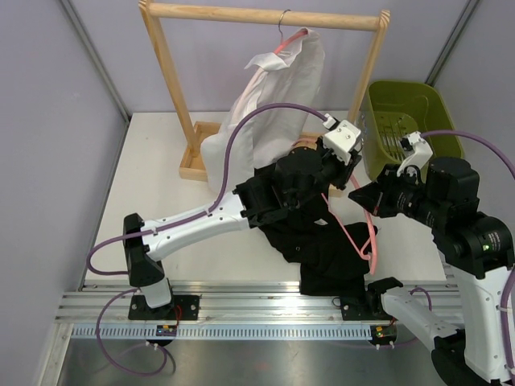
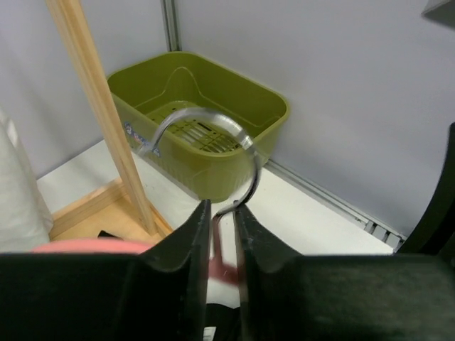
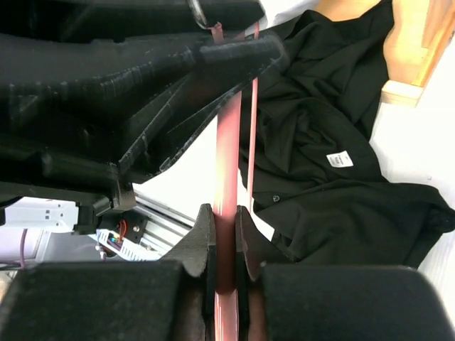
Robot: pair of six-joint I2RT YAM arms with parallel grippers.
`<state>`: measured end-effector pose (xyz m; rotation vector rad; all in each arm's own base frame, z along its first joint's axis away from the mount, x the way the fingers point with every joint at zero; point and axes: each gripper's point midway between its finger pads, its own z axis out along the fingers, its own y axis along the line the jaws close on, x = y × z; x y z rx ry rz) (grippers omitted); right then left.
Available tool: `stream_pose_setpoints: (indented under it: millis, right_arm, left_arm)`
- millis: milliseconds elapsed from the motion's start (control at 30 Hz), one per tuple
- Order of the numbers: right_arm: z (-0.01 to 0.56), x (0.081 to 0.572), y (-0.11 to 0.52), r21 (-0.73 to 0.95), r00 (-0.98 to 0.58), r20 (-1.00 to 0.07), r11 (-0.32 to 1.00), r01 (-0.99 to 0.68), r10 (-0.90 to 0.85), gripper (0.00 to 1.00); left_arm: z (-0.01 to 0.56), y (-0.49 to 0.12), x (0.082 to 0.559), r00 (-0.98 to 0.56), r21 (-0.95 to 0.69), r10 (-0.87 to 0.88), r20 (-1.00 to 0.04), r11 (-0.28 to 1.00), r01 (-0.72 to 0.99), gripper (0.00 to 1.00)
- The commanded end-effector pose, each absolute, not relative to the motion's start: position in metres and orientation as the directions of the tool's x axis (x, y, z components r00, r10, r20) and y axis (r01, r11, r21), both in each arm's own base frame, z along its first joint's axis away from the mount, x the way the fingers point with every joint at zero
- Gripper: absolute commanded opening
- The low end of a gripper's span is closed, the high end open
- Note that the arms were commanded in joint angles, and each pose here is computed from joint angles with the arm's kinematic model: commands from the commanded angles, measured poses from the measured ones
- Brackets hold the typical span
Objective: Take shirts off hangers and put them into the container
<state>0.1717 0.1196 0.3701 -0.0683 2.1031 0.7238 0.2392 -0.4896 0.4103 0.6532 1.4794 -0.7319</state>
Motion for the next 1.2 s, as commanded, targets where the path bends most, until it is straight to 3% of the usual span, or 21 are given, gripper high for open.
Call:
stream_pose_setpoints:
  millis: [0,33,67,167,400,633,933,1167]
  right_arm:
    - [0.388,0.174,0.129,0.461,-0.553,-0.809,0.798,-0.389,0.197,0.0]
    - [0.388,0.175,0.128,0.457,-0.549,-0.813,0.8,-0.389,0.197,0.0]
    - [0.389,0.175,0.127,0.454,-0.545,-0.815,0.801,-0.39,0.197,0.0]
    - [0.392,0.174,0.126,0.442,-0.531,-0.826,0.805,-0.396,0.192,0.0]
    - [0.403,0.178,0.114,0.393,-0.481,-0.856,0.843,-0.367,0.19,0.0]
    - [0.406,0.218,0.113,0.336,-0.456,-0.876,0.879,-0.338,0.159,0.0]
    - [0.443,0.284,0.095,0.233,-0.338,-0.927,0.954,-0.187,0.16,0.0]
    - [0.47,0.323,0.11,0.194,-0.266,-0.953,0.966,-0.169,0.145,0.0]
  left_arm:
    - [0.453,-0.488,0.232,0.007,-0.074,-0.129,-0.992,0.614,0.786,0.41]
    - [0.455,-0.485,0.231,0.014,-0.071,-0.131,-0.991,0.618,0.783,0.58]
    - [0.466,-0.478,0.23,0.034,-0.066,-0.148,-0.988,0.62,0.782,0.64]
    - [0.484,-0.458,0.226,0.055,-0.072,-0.177,-0.983,0.64,0.765,0.99]
    - [0.522,-0.359,0.224,0.191,-0.036,-0.167,-0.967,0.836,0.547,0.99]
    - [0.5,-0.263,0.204,0.101,-0.159,-0.229,-0.968,0.873,0.462,0.99]
    - [0.444,-0.221,0.193,-0.018,-0.189,-0.199,-0.98,0.89,0.415,0.99]
    - [0.426,-0.21,0.19,-0.057,-0.196,-0.189,-0.98,0.895,0.4,0.99]
